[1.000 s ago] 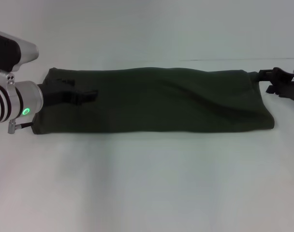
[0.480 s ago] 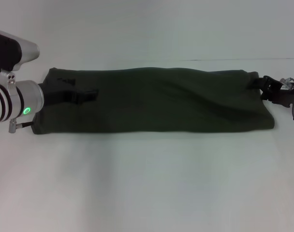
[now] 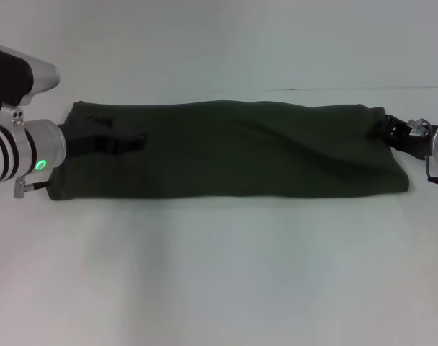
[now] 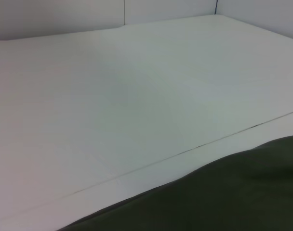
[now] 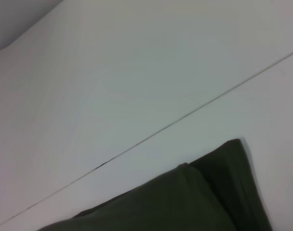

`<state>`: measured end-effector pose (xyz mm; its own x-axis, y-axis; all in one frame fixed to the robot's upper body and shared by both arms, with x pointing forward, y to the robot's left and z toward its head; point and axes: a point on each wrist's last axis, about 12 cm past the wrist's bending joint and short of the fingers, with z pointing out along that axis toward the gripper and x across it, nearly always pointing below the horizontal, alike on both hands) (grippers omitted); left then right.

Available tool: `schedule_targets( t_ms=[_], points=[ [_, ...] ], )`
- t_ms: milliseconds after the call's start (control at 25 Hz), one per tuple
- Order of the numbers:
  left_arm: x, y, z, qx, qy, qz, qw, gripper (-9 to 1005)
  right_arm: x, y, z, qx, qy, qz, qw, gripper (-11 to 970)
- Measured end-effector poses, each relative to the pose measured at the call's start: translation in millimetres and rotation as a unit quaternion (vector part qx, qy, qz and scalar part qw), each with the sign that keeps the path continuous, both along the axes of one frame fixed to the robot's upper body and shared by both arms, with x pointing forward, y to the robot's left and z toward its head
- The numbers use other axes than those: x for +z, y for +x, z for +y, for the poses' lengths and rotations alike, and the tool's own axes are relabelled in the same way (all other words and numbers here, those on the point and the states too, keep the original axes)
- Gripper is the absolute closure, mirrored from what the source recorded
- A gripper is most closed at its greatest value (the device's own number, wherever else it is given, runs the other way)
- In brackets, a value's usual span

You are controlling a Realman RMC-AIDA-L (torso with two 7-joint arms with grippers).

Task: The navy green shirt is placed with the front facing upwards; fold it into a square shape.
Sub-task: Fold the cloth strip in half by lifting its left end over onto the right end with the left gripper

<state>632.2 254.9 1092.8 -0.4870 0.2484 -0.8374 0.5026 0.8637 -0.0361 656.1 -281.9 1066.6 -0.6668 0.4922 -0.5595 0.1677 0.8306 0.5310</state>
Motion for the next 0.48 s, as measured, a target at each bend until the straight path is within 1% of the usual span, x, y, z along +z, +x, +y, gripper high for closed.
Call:
schedule_targets(
  t_ms=[160, 400, 480],
  points=[
    [0.0, 0.0, 0.1, 0.000, 0.000, 0.000, 1.000, 199, -1.0, -0.1, 2.5, 0.003, -0.005, -0.004, 1.000, 582],
    [-0.1, -0.1, 0.3, 0.001, 0.000, 0.000, 1.000, 199, -2.4, -0.8, 5.0, 0.006, -0.008, -0.005, 1.000, 782],
    [-0.1, 0.0, 0.5, 0.001, 0.000, 0.000, 1.000, 199, -2.4, -0.9, 4.9, 0.005, -0.007, -0.005, 1.000, 903]
  ],
)
